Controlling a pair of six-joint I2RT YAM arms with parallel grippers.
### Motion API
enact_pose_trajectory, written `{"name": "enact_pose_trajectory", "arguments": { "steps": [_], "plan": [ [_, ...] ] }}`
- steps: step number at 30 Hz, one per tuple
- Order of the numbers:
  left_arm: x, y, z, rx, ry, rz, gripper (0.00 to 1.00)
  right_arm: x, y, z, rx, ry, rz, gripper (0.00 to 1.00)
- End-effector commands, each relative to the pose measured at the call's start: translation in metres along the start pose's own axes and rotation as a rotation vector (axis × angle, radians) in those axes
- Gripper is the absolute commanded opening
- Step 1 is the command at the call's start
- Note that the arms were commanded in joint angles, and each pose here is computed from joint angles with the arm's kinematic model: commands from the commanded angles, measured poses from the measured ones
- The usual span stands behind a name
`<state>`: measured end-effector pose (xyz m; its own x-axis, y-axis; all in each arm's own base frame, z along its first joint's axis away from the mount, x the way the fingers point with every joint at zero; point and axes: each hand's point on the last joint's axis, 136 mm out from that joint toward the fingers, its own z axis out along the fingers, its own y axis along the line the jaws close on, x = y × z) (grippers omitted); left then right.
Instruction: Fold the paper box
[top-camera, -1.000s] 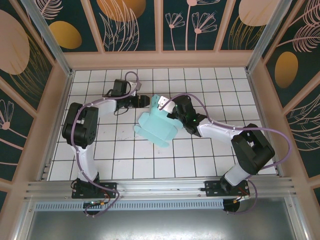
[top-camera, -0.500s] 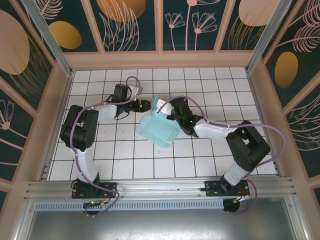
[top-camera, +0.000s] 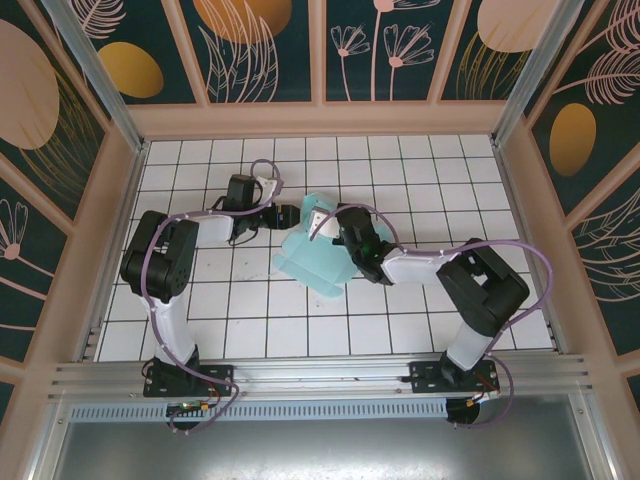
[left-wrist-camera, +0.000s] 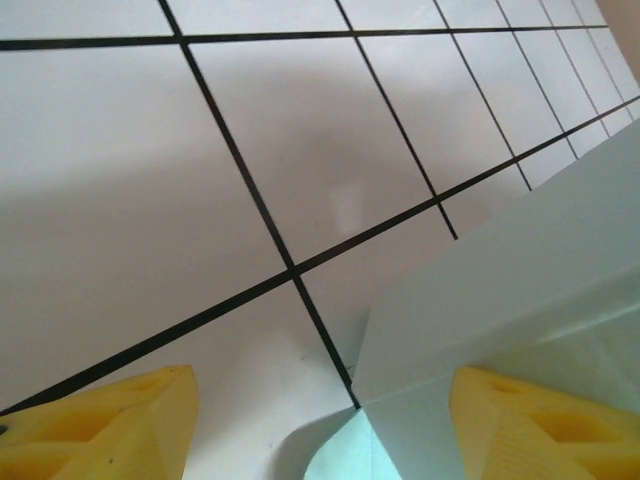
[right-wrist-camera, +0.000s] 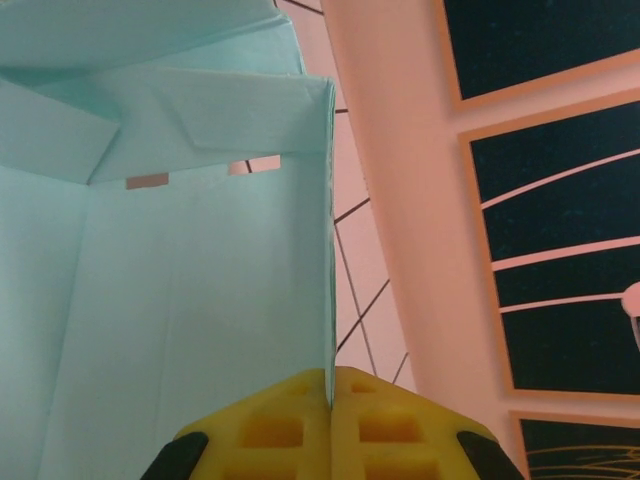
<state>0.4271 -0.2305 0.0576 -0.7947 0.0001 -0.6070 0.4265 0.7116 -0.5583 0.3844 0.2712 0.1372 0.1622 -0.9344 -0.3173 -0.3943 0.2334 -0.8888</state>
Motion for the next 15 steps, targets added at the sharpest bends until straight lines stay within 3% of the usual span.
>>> {"name": "enact_pose_trajectory", "arguments": {
  "steps": [1, 8, 15],
  "plan": [
    [-0.005, -0.003, 0.001, 0.006, -0.028, 0.021, 0.67, -0.002, -0.008, 0.0, 0.097, 0.004, -0.068, 0.0],
    [-0.004, -0.008, 0.002, 0.044, -0.028, 0.034, 0.68, -0.003, -0.014, -0.003, 0.188, 0.001, -0.141, 0.0],
    [-0.003, -0.01, 0.003, 0.057, -0.032, 0.042, 0.67, -0.004, -0.001, 0.0, 0.183, 0.001, -0.176, 0.0]
  ]
}}
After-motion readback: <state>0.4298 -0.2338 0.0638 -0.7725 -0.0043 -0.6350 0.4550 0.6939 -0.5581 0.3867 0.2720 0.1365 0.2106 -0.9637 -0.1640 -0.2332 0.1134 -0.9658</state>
